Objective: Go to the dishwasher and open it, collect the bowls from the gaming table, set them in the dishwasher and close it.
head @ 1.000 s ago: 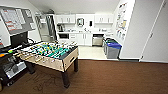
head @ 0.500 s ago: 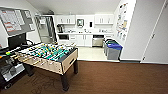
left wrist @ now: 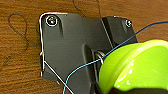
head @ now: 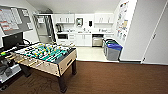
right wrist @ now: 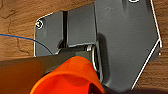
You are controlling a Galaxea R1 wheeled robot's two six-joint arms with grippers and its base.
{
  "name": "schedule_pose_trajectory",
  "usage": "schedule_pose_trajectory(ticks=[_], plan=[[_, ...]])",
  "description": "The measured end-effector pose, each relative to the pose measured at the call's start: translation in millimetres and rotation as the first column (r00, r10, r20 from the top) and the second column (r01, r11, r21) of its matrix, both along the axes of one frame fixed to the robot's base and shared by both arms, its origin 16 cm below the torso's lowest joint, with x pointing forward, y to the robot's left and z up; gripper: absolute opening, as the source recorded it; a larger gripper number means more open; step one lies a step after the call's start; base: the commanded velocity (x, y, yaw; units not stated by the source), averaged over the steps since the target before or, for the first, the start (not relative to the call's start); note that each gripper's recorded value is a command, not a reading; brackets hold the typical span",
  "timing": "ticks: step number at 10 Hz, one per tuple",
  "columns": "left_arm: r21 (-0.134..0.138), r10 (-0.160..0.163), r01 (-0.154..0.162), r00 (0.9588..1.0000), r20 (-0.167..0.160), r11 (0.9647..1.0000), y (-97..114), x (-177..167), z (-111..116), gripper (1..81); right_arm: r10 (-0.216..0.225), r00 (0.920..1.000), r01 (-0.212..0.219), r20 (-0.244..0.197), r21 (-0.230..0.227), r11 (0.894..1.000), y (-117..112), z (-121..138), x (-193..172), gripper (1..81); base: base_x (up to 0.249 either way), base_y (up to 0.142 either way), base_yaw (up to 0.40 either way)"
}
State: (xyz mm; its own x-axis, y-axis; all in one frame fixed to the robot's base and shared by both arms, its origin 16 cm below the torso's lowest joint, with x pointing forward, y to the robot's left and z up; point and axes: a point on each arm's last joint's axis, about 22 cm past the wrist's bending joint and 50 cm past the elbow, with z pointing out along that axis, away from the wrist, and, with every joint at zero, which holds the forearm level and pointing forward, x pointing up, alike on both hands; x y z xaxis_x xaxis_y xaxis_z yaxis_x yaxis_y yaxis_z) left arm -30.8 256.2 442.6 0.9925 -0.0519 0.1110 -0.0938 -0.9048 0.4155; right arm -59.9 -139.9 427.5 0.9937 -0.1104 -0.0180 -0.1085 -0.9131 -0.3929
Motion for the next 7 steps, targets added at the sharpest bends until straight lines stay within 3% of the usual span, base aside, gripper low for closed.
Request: schedule_pose_trajectory(ticks=[7], plan=[[-0.006, -0.002, 0.002, 1.0000, 0.004, 1.0000, -3.4, 2.5, 0.2, 1.0, 0.000, 1.0000, 0.000, 0.006, -0.003, 1.000, -2.3, -0.6, 4.6, 1.0, 0.125, -0.078, 0.000]])
